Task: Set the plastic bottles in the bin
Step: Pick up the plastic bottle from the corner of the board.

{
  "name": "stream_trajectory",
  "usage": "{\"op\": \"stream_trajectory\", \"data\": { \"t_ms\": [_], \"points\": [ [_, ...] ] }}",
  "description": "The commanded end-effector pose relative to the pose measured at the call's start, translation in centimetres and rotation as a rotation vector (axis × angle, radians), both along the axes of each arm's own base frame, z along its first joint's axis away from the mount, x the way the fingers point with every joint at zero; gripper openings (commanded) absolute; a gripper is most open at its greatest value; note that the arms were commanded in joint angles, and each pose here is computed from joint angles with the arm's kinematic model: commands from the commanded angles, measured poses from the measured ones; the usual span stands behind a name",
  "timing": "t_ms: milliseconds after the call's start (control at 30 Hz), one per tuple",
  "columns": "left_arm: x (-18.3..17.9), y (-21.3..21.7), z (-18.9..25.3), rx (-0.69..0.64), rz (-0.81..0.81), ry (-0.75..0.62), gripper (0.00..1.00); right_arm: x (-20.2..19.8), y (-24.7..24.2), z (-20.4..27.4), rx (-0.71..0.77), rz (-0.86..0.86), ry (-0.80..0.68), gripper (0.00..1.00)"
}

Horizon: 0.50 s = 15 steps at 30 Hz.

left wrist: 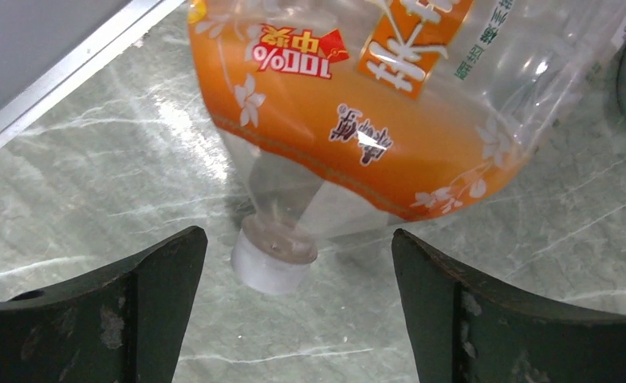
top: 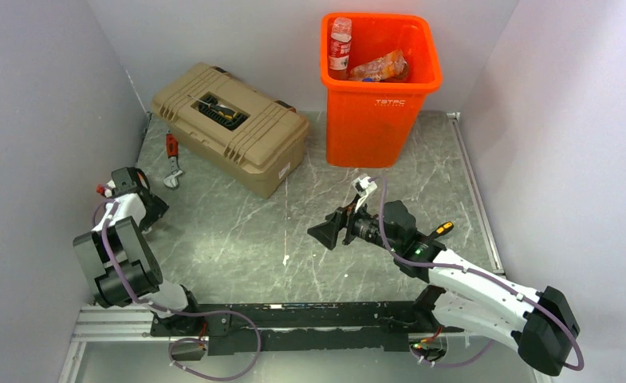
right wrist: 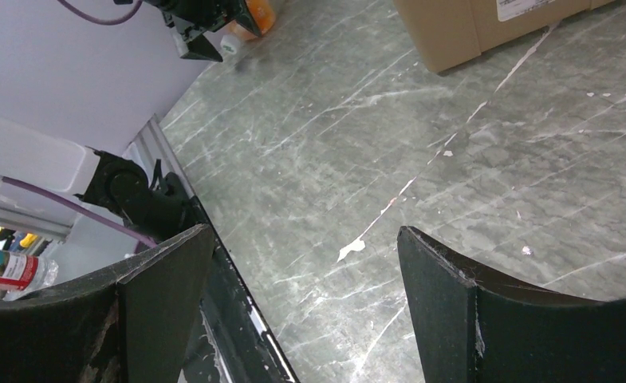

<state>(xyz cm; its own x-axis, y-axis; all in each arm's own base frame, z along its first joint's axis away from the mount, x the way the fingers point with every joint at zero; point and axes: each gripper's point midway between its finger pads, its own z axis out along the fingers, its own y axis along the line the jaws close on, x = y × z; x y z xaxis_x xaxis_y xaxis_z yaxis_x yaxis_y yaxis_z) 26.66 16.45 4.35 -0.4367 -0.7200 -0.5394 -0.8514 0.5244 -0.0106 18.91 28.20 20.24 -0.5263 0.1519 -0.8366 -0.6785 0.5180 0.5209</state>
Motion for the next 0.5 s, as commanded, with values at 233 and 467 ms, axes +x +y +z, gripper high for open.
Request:
{"op": "stream_trajectory", "data": {
  "t_ms": [233,467],
  "points": [
    [2.1,0.6,-0.6,-0.045,-0.006,-0.064,0.73,0.4,0.1,2.0,0.050,-0.013,-0.053,0.90],
    [2.7,-0.3,-0.5,-0.081,-0.046,-0.111,0.42,0.3,0.0,1.8,0.045,-0.018,-0.047,0.90]
  ]
}}
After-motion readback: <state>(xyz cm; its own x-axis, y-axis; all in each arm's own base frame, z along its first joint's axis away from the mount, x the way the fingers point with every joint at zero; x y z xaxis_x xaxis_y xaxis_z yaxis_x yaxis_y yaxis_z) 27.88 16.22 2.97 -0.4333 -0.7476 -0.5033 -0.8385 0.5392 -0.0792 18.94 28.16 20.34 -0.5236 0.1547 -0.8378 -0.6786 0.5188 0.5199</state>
